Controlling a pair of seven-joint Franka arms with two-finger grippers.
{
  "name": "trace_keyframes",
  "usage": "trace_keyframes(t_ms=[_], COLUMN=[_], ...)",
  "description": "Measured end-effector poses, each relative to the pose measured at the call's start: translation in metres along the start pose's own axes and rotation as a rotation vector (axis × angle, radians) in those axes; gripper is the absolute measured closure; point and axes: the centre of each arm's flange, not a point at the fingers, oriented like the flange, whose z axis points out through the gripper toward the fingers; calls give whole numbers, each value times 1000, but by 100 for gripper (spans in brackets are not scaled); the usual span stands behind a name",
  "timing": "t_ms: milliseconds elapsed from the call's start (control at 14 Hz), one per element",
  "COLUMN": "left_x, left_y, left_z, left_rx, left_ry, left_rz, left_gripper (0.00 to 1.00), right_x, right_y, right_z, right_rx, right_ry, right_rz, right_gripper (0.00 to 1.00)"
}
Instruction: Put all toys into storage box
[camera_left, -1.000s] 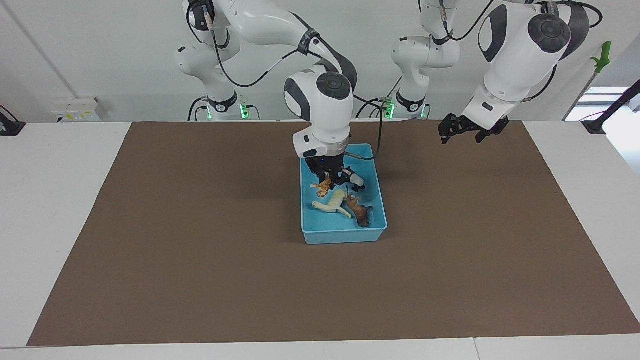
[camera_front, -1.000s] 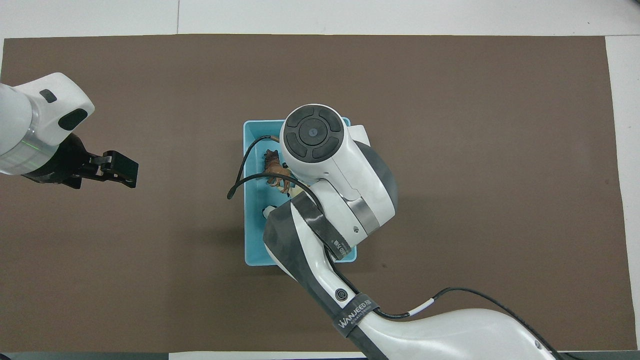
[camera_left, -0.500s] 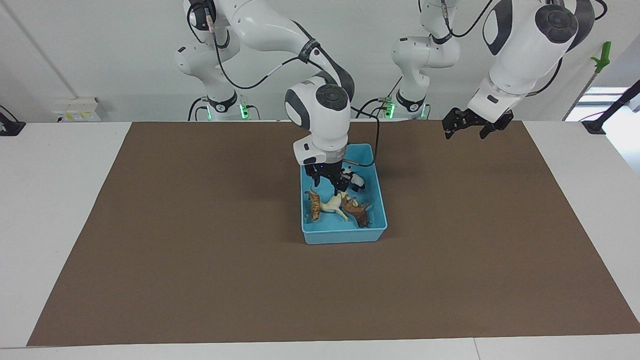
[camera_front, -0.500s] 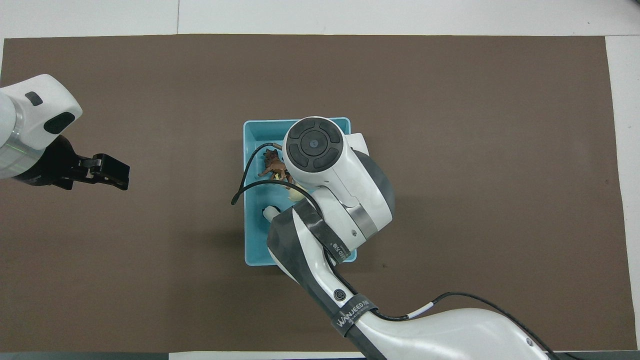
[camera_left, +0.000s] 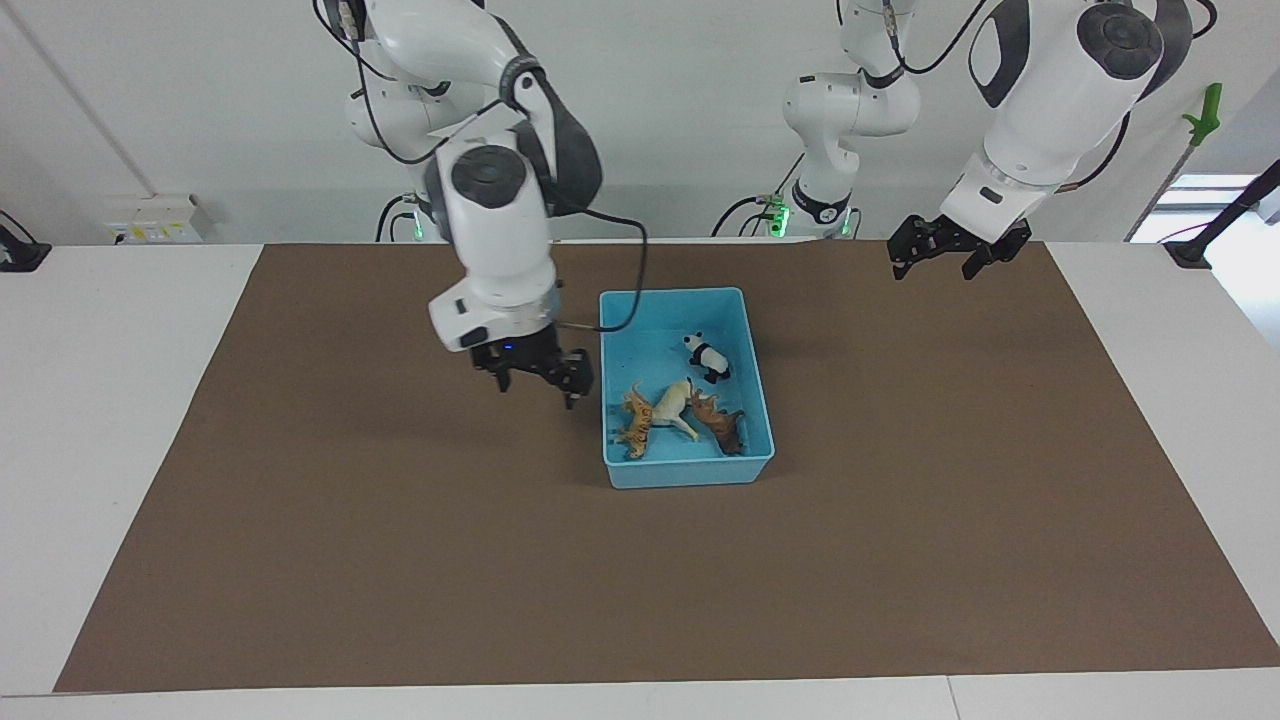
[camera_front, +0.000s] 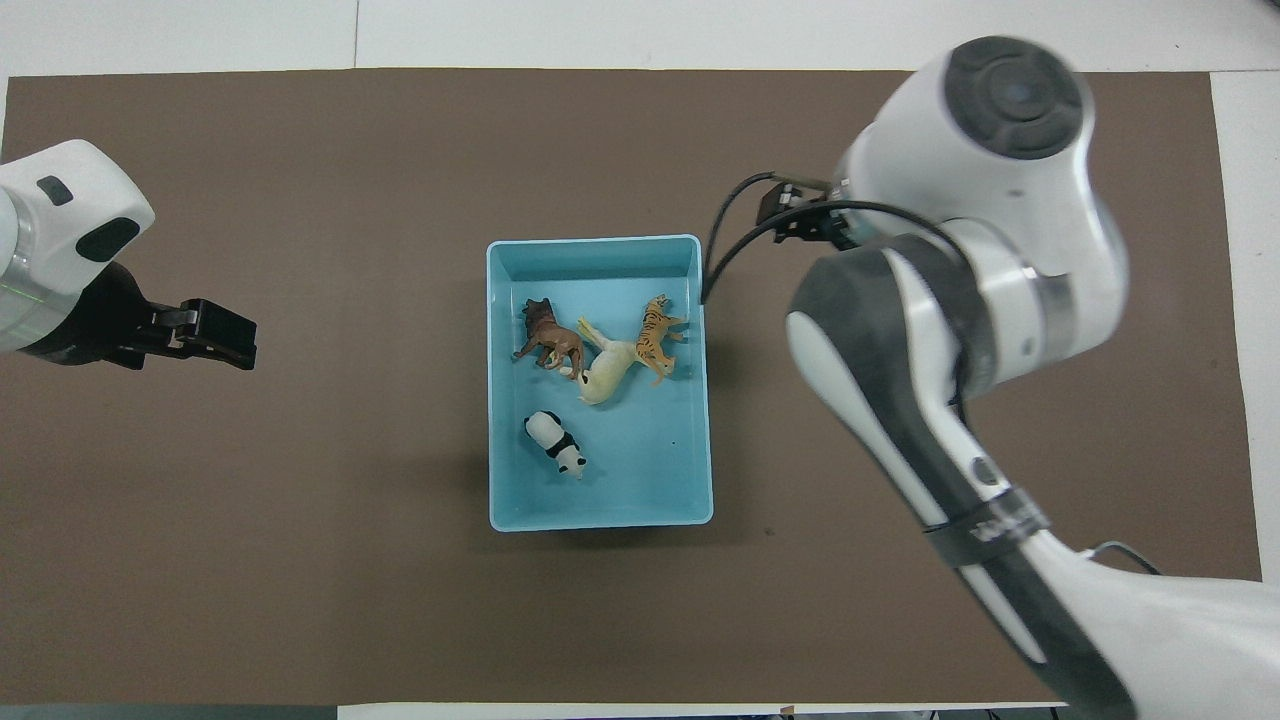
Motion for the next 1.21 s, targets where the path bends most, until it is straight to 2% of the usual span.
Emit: trace_keyframes(t_ms=[143, 286, 643, 857, 929, 1214], left_x=[2, 2, 1, 1, 1, 1], left_y=[2, 3, 2, 1, 1, 1], left_z=[-2, -2, -4, -4, -4, -4], left_rx=[-2, -2, -2, -3, -3, -3], left_ry=[20, 21, 23, 24, 24, 24], left_rz=[16, 20, 18, 16, 16, 16], left_gripper=[0, 0, 0, 0, 0, 0], right_x=[19, 20, -21, -33, -32, -25], right_y=[63, 108, 178, 234, 250, 250], right_z=[-30, -57, -120, -109, -106, -110], right_rx=[5, 1, -3, 5, 8, 10], right_ry=[12, -10, -113, -146, -140, -107], right_rz=[-58, -57, -2, -72, -88, -113], right_gripper=[0, 0, 0, 0, 0, 0])
